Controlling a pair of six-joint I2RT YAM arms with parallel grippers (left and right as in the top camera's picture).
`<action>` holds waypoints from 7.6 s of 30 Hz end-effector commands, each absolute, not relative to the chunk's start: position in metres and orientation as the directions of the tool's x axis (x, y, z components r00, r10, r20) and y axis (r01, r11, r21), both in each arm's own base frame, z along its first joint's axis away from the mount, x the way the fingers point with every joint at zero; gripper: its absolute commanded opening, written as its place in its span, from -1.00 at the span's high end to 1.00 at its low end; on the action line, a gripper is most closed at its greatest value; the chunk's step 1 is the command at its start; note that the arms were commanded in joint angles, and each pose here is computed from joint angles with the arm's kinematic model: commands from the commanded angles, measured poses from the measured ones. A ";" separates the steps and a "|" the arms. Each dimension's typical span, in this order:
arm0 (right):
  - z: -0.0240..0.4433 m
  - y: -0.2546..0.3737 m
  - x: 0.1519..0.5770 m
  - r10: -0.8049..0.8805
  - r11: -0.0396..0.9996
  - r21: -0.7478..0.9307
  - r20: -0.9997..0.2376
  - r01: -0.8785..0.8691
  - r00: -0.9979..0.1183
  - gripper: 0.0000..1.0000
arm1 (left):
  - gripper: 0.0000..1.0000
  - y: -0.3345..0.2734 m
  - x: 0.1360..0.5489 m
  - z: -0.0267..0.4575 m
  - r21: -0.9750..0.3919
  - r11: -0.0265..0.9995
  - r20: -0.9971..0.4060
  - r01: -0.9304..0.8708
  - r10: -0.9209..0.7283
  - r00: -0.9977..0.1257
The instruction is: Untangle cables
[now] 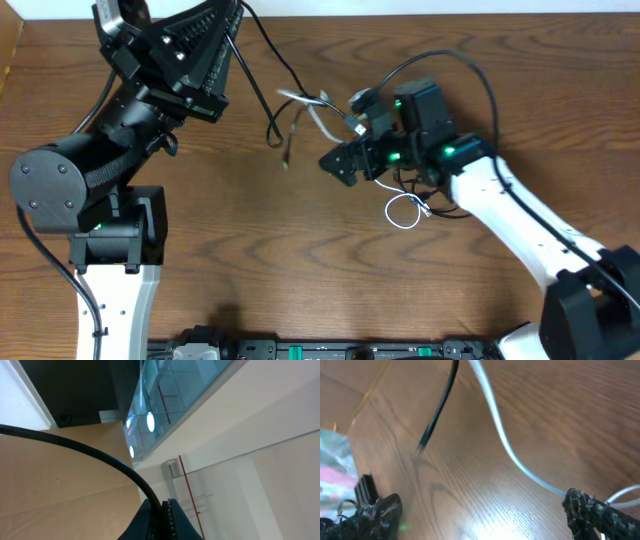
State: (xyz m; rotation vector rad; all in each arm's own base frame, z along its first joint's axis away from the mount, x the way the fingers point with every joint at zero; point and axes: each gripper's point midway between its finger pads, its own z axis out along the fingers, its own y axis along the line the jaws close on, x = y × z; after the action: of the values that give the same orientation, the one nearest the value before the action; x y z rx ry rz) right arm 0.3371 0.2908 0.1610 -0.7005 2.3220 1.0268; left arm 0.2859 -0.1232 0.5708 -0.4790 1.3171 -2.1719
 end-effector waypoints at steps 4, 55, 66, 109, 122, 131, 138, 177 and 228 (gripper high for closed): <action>0.119 0.290 0.349 -0.352 0.641 0.378 -0.628 -0.668 -0.694 -0.45 | 0.85 -0.121 0.275 0.583 -0.874 -0.411 0.047 0.258 -0.600 -0.798; 0.165 0.243 0.396 -0.100 0.646 0.518 -0.671 -0.561 -0.735 -0.95 | 0.85 -0.125 0.277 0.575 -0.889 -0.400 0.062 0.222 -0.586 -0.808; 0.152 0.254 0.383 -0.412 0.554 0.180 -0.789 -0.813 -0.456 -0.68 | 0.85 -0.125 0.277 0.575 -0.889 -0.399 0.061 0.222 -0.586 -0.808; 0.086 0.035 0.405 0.291 0.920 0.361 -0.366 0.154 -0.884 0.98 | 0.85 -0.008 0.358 0.369 -0.895 -0.232 0.333 -0.381 -0.916 -0.224; 0.081 -0.014 0.389 0.412 0.876 0.383 -0.285 0.291 -0.865 0.98 | 0.85 0.061 0.361 0.425 -0.976 -0.187 0.205 -0.114 -0.964 -0.172; 0.091 0.026 0.394 0.357 0.849 0.494 -0.277 0.186 -0.892 0.60 | 0.85 0.036 0.355 0.464 -0.986 -0.164 0.150 0.012 -0.928 -0.341; 0.118 0.086 0.390 0.271 0.731 0.682 -0.255 0.026 -0.928 -0.99 | 0.85 0.013 0.345 0.462 -0.989 -0.145 0.134 -0.014 -0.872 -0.471; 0.338 0.294 0.275 -0.048 0.277 0.573 -0.794 -0.772 -0.606 -0.35 | 0.84 -0.157 0.328 0.362 -0.943 0.227 -0.016 -0.243 -0.761 -0.649; 0.340 0.303 0.264 -0.064 0.241 0.581 -0.789 -0.777 -0.610 0.97 | 0.37 -0.161 0.335 0.326 -0.883 0.312 -0.072 -0.350 -0.827 -0.557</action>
State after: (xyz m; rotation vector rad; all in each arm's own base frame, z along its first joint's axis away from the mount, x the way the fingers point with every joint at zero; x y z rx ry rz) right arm 0.2651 0.3018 0.3302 -0.7441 1.9164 1.4132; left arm 0.3262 -0.1651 0.3300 -1.0179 2.0677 -1.2399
